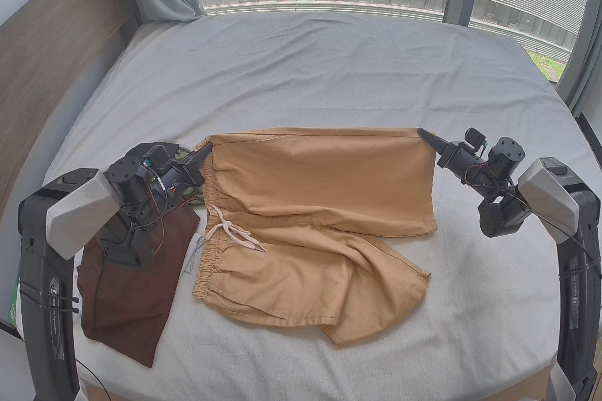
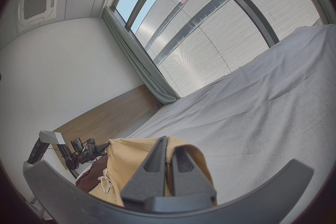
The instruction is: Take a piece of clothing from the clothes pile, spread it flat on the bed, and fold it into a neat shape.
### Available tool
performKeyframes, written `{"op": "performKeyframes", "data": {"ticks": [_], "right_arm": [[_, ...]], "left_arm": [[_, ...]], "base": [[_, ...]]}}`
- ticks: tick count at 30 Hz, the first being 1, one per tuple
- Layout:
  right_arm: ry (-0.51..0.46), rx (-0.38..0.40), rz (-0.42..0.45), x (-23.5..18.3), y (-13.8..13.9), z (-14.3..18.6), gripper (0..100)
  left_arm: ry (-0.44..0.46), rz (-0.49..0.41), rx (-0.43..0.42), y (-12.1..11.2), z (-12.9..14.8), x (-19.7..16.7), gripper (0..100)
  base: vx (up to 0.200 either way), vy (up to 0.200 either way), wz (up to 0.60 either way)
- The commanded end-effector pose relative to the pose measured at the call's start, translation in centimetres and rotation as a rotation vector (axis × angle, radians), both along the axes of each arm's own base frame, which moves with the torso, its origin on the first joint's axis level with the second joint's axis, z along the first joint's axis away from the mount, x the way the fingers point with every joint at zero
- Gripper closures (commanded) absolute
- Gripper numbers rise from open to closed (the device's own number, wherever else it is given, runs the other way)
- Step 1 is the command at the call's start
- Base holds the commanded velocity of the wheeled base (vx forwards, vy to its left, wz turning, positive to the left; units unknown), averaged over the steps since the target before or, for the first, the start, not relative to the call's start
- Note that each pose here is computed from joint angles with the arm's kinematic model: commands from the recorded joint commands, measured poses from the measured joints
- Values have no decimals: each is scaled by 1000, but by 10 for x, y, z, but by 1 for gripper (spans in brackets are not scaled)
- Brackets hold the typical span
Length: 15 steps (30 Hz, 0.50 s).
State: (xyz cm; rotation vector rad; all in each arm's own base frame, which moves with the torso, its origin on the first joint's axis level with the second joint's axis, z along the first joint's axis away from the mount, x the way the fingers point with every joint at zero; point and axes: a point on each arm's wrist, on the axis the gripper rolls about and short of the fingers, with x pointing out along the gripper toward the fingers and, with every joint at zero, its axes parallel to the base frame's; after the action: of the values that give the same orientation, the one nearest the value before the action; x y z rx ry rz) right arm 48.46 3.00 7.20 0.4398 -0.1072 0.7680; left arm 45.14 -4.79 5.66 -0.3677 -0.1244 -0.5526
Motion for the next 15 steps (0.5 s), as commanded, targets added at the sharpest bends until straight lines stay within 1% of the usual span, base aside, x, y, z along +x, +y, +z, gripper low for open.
{"op": "performKeyframes", "data": {"ticks": [1, 13, 14, 15], "right_arm": [[-7, 0, 3, 5, 1, -6, 100], [1, 5, -5, 8, 1, -6, 100], [1, 5, -5, 8, 1, -6, 100], [0, 4, -5, 8, 1, -6, 100]], "left_arm": [[8, -6, -24, 0, -2, 4, 100], [26, -14, -30, -1, -9, 5, 100], [26, -14, -30, -1, -9, 5, 0], [28, -15, -28, -1, -11, 5, 0]], "base": [[0, 0, 0], [0, 0, 0], [0, 0, 0], [0, 0, 0]]}}
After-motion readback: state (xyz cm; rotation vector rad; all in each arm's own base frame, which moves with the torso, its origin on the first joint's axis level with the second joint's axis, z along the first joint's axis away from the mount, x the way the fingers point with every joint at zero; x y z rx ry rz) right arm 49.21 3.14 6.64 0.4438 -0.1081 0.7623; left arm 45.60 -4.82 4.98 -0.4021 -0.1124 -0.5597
